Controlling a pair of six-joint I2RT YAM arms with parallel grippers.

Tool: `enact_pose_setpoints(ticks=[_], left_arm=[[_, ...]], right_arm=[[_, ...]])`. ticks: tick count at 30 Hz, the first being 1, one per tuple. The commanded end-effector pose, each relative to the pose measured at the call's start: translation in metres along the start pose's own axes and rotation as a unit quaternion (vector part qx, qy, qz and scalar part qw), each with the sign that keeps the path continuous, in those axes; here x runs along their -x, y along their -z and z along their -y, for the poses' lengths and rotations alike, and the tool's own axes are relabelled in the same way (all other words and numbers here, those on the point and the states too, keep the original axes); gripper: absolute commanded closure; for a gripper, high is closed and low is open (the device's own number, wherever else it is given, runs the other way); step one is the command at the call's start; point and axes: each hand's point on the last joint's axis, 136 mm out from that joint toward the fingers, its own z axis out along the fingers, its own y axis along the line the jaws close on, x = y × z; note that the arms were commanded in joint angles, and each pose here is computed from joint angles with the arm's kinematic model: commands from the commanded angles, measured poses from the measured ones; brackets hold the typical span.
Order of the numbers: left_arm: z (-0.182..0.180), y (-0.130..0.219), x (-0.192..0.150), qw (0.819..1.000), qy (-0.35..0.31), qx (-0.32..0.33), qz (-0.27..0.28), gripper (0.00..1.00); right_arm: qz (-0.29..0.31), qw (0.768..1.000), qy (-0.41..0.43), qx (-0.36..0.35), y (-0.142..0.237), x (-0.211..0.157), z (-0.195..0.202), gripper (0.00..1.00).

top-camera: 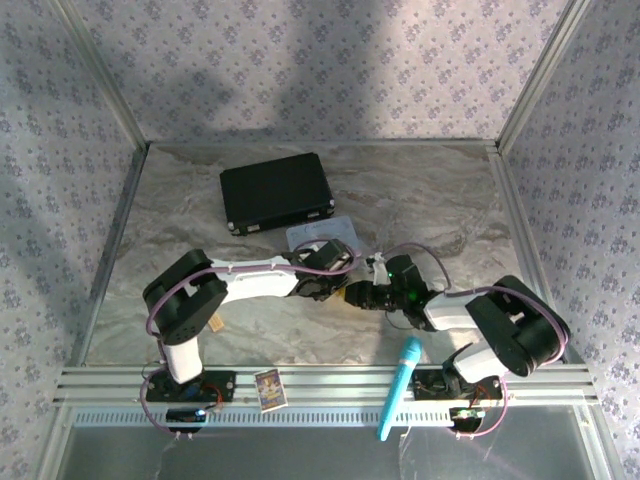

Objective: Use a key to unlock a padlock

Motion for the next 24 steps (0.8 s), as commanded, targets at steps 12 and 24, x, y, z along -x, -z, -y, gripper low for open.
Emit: enact_pose_setpoints(ticks=[12, 24], left_arm=[[-0.006, 0.003, -0.025, 0.996, 0.051, 0.002, -0.069, 0.92], [0.011, 0.012, -0.009, 0.996, 0.012, -0.081, -0.024, 0.32]], right_arm=[[0.02, 1.0, 0.004, 0.007, 0.002, 0.002, -0.001, 0.94], [0.03, 0.998, -0.016, 0.045, 0.002, 0.012, -0.018, 0.97]])
